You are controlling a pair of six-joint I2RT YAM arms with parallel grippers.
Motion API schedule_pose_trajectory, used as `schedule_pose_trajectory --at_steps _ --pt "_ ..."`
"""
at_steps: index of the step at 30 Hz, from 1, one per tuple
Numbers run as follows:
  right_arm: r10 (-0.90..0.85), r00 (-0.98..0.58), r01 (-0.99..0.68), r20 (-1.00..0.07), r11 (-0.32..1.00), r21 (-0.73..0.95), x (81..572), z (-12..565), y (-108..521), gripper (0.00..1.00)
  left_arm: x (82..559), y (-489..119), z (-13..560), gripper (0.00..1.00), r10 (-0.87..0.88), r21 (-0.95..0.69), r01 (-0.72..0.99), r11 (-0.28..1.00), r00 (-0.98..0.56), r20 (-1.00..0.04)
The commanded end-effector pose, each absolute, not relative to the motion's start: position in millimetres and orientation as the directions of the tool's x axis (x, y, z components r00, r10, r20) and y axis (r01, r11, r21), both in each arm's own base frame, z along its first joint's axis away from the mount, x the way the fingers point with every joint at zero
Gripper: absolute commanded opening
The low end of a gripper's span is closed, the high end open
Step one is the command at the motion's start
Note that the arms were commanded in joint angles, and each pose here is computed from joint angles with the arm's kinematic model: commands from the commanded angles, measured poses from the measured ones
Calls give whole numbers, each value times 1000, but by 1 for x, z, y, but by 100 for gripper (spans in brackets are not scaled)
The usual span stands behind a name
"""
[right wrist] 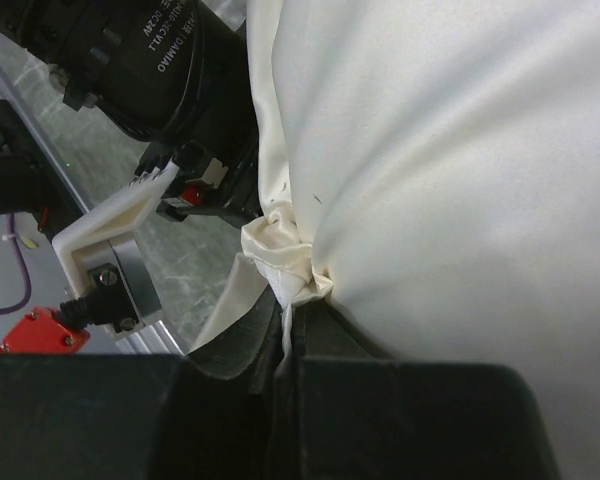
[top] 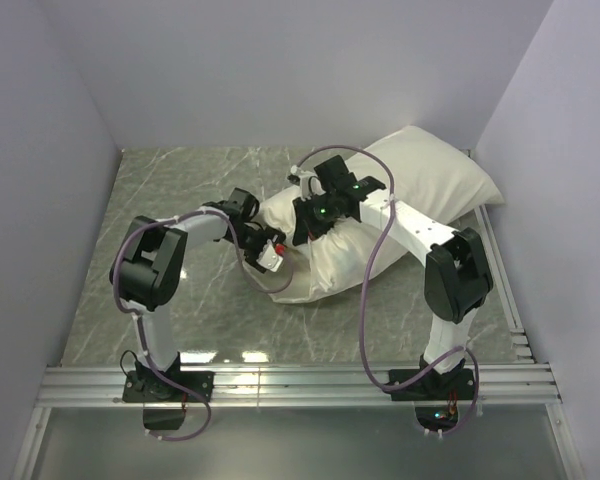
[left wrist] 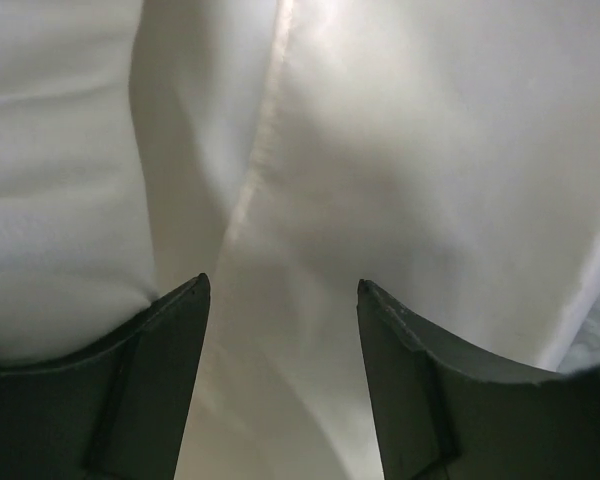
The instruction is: Put the pillow into the pillowcase
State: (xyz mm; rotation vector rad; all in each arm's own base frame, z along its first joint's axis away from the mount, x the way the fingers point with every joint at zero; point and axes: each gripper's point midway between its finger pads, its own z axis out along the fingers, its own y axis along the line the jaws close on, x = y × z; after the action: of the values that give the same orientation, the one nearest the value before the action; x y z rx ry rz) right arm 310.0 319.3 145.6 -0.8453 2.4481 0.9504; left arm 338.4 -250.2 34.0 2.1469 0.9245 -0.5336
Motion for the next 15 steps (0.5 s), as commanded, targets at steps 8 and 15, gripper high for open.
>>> schedule_pose_trajectory --at_steps 8,15 --pt "-369 -751 -660 -548 447 603 292 178 344 0 336 -272 25 76 458 372 658 -655 737 -496" --pt "-341 -761 -647 -552 458 609 298 183 343 0 309 -263 31 71 406 423 595 -683 791 -457"
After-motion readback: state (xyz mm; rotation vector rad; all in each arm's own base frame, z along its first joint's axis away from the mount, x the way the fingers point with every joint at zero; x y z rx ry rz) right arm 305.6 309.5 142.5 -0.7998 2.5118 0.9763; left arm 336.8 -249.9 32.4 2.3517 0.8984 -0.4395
